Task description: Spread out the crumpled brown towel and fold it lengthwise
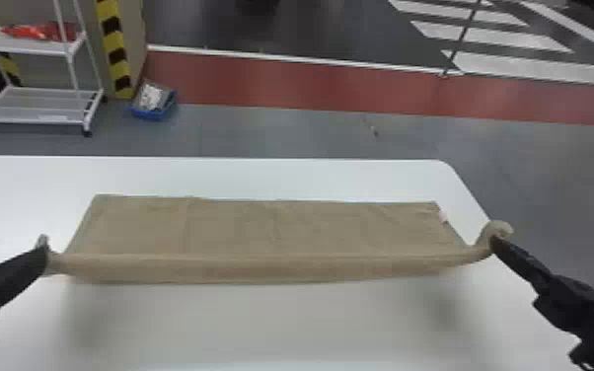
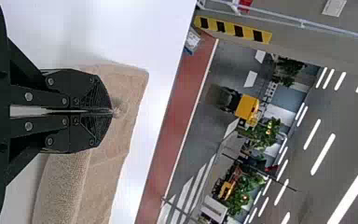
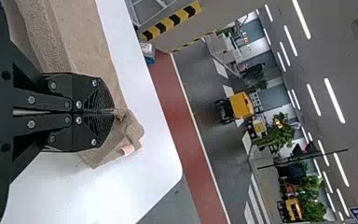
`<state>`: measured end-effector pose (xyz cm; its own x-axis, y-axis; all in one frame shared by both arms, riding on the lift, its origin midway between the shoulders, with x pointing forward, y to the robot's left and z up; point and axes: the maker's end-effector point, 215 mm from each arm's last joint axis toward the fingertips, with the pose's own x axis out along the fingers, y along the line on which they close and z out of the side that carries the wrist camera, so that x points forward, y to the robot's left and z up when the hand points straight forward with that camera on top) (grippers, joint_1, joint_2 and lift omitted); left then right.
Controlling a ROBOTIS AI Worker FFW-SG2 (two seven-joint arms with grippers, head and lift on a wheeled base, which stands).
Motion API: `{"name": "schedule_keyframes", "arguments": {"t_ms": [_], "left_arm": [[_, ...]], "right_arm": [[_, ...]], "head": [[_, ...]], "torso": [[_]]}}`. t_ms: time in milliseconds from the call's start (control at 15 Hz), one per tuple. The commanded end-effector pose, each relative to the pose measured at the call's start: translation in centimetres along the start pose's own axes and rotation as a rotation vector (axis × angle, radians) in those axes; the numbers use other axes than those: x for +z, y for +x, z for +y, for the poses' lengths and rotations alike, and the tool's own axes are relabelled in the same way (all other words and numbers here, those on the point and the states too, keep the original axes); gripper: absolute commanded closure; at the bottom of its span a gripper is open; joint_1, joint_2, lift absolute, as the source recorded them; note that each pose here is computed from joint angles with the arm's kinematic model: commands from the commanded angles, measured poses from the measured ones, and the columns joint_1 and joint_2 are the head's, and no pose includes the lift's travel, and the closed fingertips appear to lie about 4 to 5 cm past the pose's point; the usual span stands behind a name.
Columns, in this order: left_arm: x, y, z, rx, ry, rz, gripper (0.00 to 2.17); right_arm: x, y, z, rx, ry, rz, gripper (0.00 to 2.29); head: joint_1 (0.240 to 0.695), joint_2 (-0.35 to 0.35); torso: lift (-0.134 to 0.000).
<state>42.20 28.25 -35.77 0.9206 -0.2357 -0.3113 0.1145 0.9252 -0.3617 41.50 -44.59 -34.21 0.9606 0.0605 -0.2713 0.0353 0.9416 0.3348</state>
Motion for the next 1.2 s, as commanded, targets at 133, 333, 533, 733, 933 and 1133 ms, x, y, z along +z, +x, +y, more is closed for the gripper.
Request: {"name": "schedule_keyframes", "arguments": {"t_ms": [133, 333, 533, 733, 933, 1133], "left_arm": [[-3.1, -1.9, -1.3, -0.024, -0.056, 0.136, 1.09], [-3.0, -2.2, -2.2, -0.034, -0.047, 0.151, 1.09], [-1.4, -0.9, -1.8, -0.012, -0.030, 0.122, 1.09], [0.0, 2.2, -1.5, -0.002, -0.015, 0.102, 1.09], [0.1, 5.5, -1.4, 0.000, -0.006, 0.110, 1.09], [0.8, 8.2, -1.2, -0.009, -0.019, 0.092, 1.09]], "right_arm": [[-0.2, -1.3, -1.7, -0.040, 0.011, 0.000, 1.33], [-0.7, -1.8, -3.6, -0.078, 0.021, 0.007, 1.33], [-1.4, 0.9, -4.2, -0.096, 0.022, 0.041, 1.33], [-1.8, 4.5, -4.6, -0.096, 0.035, 0.076, 1.33], [-1.1, 7.7, -3.8, -0.082, 0.039, 0.088, 1.33], [0.7, 10.4, -2.8, -0.064, 0.028, 0.075, 1.33]], "head": [[0.695, -0.238], [0.695, -0.275], [0.695, -0.306], [0.695, -0.284], [0.695, -0.266], [0.695, -0.249]], "torso": [[-0.124], [-0.124], [-0.124], [-0.124], [-0.124], [-0.124]]}}
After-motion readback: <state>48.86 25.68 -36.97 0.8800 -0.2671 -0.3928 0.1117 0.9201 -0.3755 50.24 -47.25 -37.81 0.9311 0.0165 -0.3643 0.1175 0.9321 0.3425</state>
